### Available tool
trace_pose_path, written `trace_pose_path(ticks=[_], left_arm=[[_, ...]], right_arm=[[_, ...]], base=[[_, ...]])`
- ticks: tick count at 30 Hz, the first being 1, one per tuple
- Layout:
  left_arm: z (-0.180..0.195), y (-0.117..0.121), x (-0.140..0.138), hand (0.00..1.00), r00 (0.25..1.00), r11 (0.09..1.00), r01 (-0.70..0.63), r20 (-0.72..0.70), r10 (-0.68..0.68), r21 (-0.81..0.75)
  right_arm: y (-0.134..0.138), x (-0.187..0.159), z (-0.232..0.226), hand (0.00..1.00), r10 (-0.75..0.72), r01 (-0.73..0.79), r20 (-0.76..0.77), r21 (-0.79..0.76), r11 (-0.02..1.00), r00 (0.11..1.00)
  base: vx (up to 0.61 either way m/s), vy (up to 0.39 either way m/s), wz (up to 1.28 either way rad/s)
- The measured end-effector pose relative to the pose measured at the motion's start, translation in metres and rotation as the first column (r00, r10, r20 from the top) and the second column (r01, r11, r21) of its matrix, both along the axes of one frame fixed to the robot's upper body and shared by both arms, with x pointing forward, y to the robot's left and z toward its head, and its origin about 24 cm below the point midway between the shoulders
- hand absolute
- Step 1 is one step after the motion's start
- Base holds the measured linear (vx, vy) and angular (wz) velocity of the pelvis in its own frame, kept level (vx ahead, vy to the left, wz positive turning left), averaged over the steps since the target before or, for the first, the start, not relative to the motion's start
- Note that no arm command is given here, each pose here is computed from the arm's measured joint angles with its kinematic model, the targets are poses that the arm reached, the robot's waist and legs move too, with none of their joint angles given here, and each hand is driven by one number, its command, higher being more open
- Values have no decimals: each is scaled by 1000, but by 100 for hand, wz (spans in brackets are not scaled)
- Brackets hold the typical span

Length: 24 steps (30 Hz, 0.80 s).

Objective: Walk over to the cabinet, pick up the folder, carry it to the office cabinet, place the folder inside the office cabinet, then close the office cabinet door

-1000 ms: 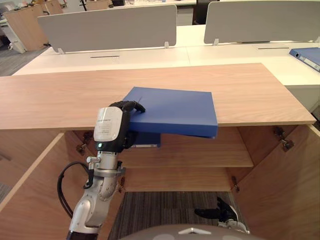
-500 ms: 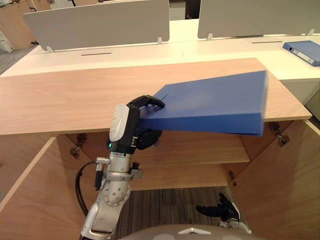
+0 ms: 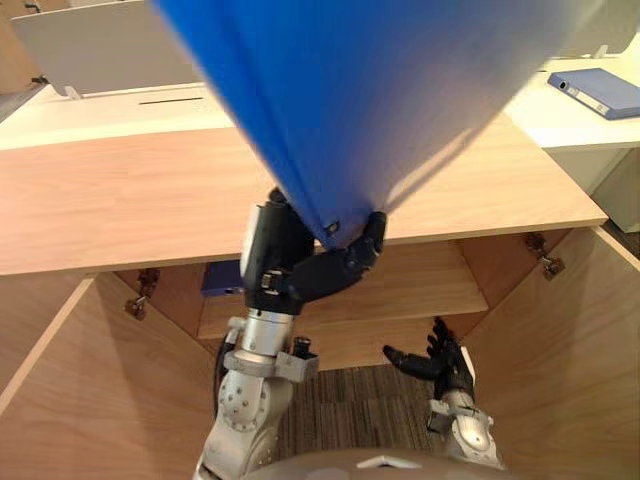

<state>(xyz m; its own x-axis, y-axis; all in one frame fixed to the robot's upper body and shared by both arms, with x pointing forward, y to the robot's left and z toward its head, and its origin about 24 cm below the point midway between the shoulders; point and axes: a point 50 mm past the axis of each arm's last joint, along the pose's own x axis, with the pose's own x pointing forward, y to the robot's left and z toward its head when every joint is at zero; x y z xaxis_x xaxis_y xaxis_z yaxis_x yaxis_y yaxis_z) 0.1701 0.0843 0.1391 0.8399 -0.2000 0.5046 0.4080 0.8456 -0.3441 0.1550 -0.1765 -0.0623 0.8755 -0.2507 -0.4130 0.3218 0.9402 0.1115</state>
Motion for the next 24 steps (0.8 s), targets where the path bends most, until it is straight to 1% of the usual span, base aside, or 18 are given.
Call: trace_pose_path(ticks=[3, 6, 10, 16, 20, 24], left_arm=[[-1, -4, -1, 0, 996, 993, 83, -23, -85, -78], [-3, -4, 0, 0, 989, 982, 132, -45, -139, -135], [-8, -3, 1, 0, 984, 978, 150, -75, -162, -143], [-21, 4, 4, 0, 982, 986, 125, -127, -139, -110], [-29, 17, 7, 0, 985, 994, 69, -153, -81, -81], [-34, 31, 10, 0, 985, 999, 21, -170, -28, -43]], right_arm=[[-2, 11, 22, 100, -18, 19, 108, -12, 1000, 994], [-3, 16, 42, 100, -35, 36, 204, 0, 999, 978], [-4, 16, 64, 100, -71, 65, 314, 29, 997, 947], [-8, 14, 86, 100, -119, 88, 417, 93, 992, 901], [-20, 11, 101, 100, -127, 76, 492, 122, 990, 861], [-37, 7, 120, 100, -118, 69, 571, 107, 992, 812]], base=[[-17, 14, -16], [-25, 8, -12], [-31, 3, -10], [-35, -1, -5], [-13, -11, -11], [-18, -5, -5]])
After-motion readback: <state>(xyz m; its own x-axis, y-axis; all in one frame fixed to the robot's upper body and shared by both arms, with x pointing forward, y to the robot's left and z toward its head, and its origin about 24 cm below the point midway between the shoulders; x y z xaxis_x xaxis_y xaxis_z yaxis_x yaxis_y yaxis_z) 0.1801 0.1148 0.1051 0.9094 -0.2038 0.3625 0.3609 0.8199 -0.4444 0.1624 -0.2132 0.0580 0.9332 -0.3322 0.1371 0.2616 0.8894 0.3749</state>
